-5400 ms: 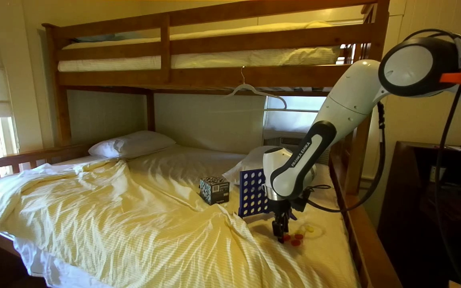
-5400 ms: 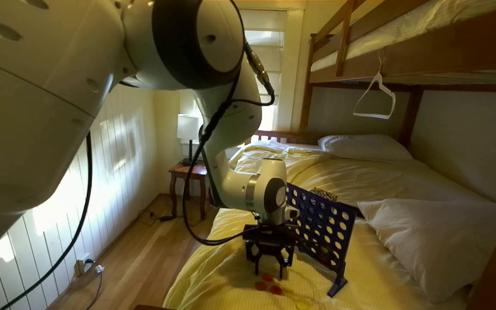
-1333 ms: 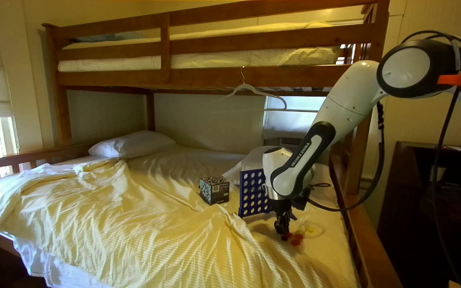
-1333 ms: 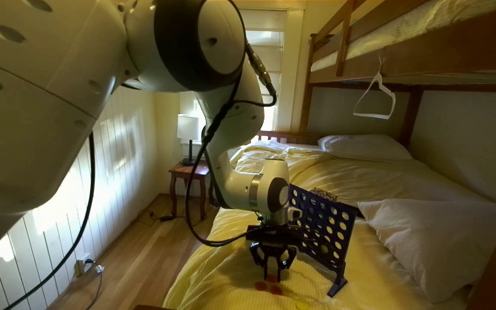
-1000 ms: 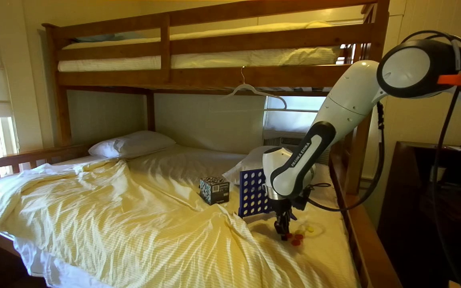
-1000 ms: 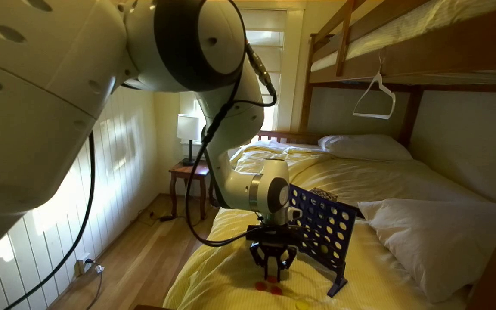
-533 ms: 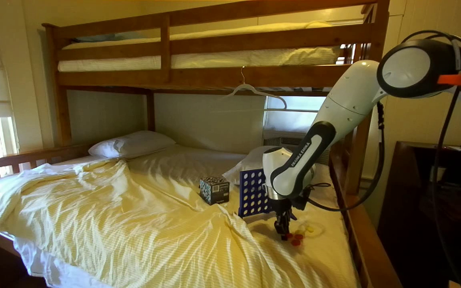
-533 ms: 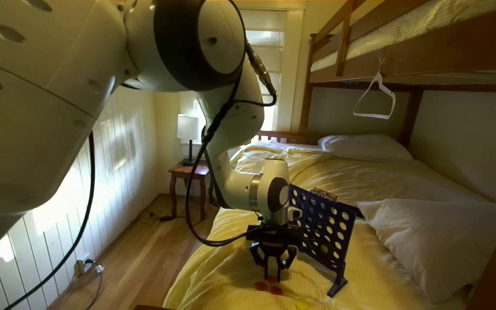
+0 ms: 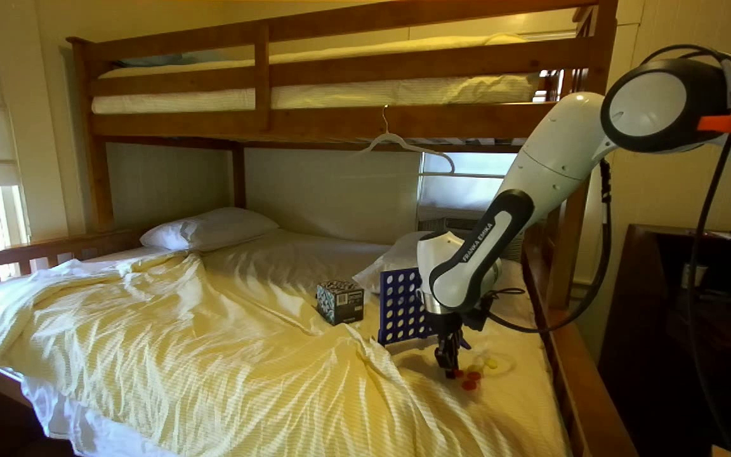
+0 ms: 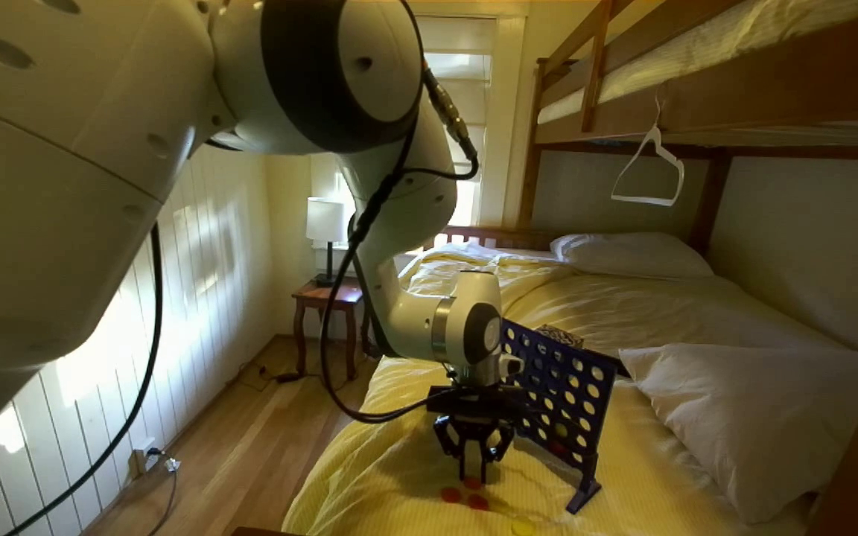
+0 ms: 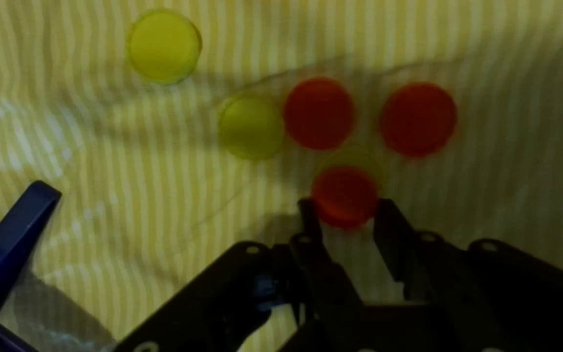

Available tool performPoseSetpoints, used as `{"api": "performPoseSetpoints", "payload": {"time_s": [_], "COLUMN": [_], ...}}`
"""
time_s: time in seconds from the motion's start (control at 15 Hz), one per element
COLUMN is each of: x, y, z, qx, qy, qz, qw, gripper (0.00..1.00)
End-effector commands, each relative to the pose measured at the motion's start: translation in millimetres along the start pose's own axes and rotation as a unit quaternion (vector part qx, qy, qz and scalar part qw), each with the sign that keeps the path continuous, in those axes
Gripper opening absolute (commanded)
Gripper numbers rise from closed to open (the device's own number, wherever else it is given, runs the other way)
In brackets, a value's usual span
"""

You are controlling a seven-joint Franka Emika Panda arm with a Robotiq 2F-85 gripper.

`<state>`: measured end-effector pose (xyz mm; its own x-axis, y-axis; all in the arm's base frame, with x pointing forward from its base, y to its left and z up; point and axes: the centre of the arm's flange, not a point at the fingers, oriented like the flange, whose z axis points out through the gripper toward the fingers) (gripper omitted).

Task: Pick up the orange circle and put it in the blue object

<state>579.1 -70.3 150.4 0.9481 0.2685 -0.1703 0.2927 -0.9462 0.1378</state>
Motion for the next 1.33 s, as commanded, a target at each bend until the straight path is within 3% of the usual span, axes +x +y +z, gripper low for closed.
{"api": "performPoseSetpoints", "payload": {"time_s": [0.0, 0.07, 0.2, 0.33, 0.47, 1.0, 1.07, 1.27], "x": [-8.9, -9.0, -8.8, -10.2, -10.9, -11.8, -11.4, -9.9], "y": [-3.1, -3.1, -3.1, -2.7, -1.9, 7.5, 9.0, 14.0], "z": [-6.3, -6.2, -6.0, -7.4, -8.3, -7.9, -6.2, -2.4], "qx": [-0.009, -0.009, -0.009, -0.008, -0.008, -0.005, -0.004, 0.001], "qy": [0.0, 0.0, -0.001, 0.0, 0.003, 0.005, 0.005, 0.012], "qz": [-0.002, -0.002, -0.001, 0.002, 0.002, 0.012, 0.013, 0.014], "qw": [1.0, 1.0, 1.0, 1.0, 1.0, 0.9999, 0.9999, 0.9998], "gripper": [0.08, 0.01, 0.0, 0.26, 0.33, 0.9, 0.96, 1.0]}}
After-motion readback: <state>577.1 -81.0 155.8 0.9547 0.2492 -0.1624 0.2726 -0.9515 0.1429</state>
